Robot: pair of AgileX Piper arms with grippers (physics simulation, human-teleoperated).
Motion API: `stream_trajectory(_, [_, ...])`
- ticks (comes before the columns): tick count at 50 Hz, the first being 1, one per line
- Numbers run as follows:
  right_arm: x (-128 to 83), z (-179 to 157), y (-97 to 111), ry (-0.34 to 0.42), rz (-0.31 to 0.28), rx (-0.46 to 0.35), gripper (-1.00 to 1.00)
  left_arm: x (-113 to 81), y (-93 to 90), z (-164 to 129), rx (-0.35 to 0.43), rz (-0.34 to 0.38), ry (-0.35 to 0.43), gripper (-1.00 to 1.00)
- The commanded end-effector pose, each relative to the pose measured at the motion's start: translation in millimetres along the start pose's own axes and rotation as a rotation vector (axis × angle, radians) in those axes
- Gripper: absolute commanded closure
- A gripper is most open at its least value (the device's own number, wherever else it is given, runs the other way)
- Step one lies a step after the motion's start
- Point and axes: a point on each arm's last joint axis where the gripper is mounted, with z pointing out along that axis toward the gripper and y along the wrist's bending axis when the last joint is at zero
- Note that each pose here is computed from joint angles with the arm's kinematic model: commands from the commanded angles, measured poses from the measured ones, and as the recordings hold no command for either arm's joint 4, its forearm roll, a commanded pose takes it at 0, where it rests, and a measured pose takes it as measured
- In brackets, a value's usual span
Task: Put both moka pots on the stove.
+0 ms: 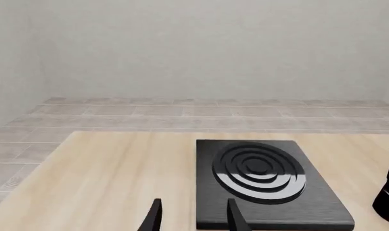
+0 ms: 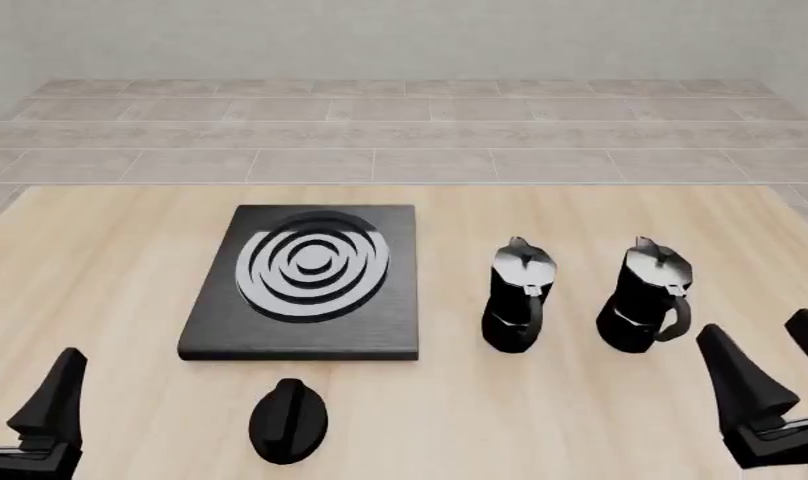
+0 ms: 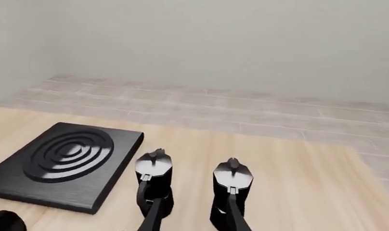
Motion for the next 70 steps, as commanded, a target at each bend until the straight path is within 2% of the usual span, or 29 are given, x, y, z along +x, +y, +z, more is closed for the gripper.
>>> stream_trajectory(1, [-32,9,7,0.045,0.002,-0.104,-1.0,0.6,0.1,0,-0.002,0.0,0.002,-1.0])
stream_trajectory(7, [-60,11,8,0.064,0.004,-0.129,-1.0,0.3,0.1,1,-0.002,0.0,0.003,-1.0])
stream_trajectory(14, [-79,19,11,0.118,0.015,-0.159,-1.0,-0.1,0.3,1,-0.005,0.0,0.003,-1.0])
stream_trajectory(19, [-91,26,10,0.166,0.008,-0.142,-1.0,0.5,0.3,1,-0.005,0.002,0.002,-1.0])
stream_trajectory(25, [-95,33,8,0.225,0.02,-0.116,-1.0,0.5,0.4,1,-0.007,0.001,0.004,-1.0])
stream_trajectory(28, [-95,40,6,0.267,0.044,-0.082,-1.0,0.4,0.4,1,-0.007,0.001,0.004,-1.0])
stream_trajectory(36, [-97,51,2,0.322,0.068,-0.037,-1.0,1.0,0.5,1,-0.009,-0.002,0.006,-1.0])
stream_trajectory(41, [-97,64,2,0.377,0.112,-0.022,-1.0,0.5,0.6,0,-0.01,-0.003,0.005,-1.0])
stream_trajectory(46, [-100,74,3,0.403,0.117,-0.027,-1.0,0.4,0.6,0,-0.011,-0.004,0.006,-1.0])
stream_trajectory(53, [-103,87,5,0.447,0.157,-0.025,-1.0,0.3,0.8,-1,-0.013,0.0,0.001,-1.0])
stream_trajectory(58, [-109,93,6,0.46,0.141,-0.031,-1.0,0.2,0.8,0,-0.013,0.003,0.001,-1.0])
stream_trajectory(59, [-109,97,8,0.476,0.156,-0.04,-1.0,0.0,0.8,0,-0.013,0.004,0.0,-1.0])
stream_trajectory(70, [-107,110,12,0.496,0.17,-0.048,-1.0,0.4,1.0,0,-0.017,0.005,-0.001,-1.0])
